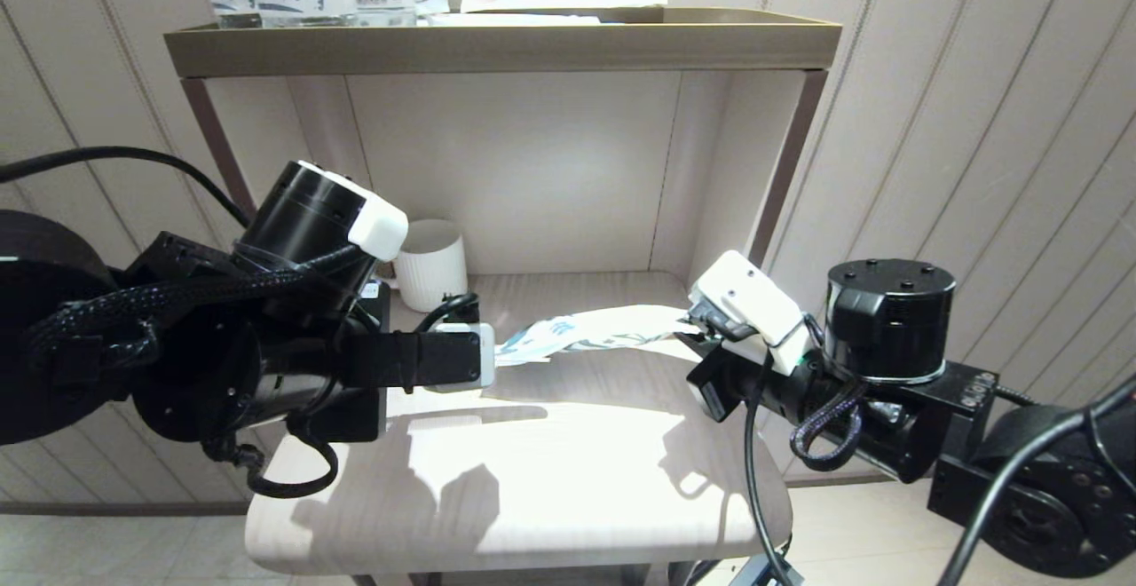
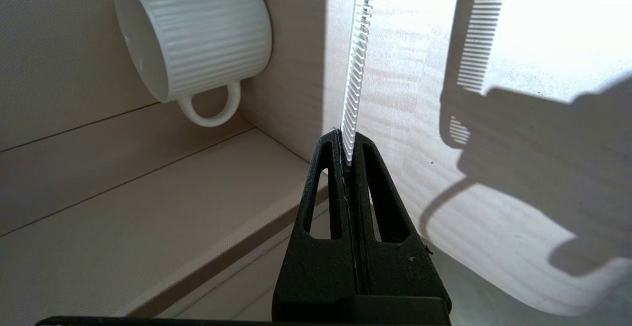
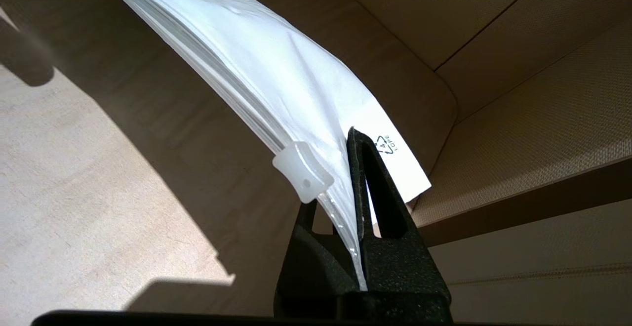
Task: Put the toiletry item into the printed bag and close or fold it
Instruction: Place the comb into the storage bag
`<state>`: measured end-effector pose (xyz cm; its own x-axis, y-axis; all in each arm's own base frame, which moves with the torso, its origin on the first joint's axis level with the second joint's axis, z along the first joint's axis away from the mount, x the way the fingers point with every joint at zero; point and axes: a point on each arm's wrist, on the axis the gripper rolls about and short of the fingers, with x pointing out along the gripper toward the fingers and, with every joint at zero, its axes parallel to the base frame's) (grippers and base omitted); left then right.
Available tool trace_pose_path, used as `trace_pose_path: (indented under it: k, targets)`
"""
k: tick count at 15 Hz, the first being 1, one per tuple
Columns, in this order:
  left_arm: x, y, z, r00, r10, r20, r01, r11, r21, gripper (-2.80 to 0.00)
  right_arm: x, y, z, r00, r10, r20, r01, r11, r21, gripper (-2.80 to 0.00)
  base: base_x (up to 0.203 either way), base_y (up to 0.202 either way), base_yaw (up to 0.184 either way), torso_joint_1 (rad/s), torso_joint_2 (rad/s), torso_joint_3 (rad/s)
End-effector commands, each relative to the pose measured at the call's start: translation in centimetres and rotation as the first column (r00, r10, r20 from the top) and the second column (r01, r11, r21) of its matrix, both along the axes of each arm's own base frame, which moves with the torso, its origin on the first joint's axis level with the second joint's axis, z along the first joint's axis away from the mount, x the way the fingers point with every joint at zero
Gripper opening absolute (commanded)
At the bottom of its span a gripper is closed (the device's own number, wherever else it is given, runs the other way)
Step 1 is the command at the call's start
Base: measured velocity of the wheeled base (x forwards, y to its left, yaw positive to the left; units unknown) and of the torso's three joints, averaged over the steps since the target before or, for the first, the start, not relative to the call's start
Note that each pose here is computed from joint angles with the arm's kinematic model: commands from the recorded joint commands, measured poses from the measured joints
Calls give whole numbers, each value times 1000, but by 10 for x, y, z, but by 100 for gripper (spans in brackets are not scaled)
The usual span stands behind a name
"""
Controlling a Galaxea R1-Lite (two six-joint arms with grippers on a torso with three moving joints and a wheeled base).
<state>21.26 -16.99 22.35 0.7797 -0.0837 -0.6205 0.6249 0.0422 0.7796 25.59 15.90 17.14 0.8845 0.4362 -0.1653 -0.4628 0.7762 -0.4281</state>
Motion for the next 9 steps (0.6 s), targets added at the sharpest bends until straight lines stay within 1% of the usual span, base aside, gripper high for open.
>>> trace_pose_path:
  k: [1, 6, 9]
  targets:
    - [5, -3, -3, 1000, 3, -6, -2, 1000, 13, -280, -1, 0, 1, 1000, 3, 6, -3, 1000, 1, -280, 0, 0, 0, 0, 0, 0]
    - [12, 3, -1, 999, 33, -2, -33, 999, 9, -280, -2, 1, 0, 1000, 7, 5, -7, 1000, 0, -280, 0, 0, 0, 0, 0, 0]
    - [17, 0, -5, 999, 32, -12, -32, 999, 15, -280, -2, 1, -2, 1000, 9, -2, -9, 1000, -4, -280, 0, 0, 0, 0, 0, 0]
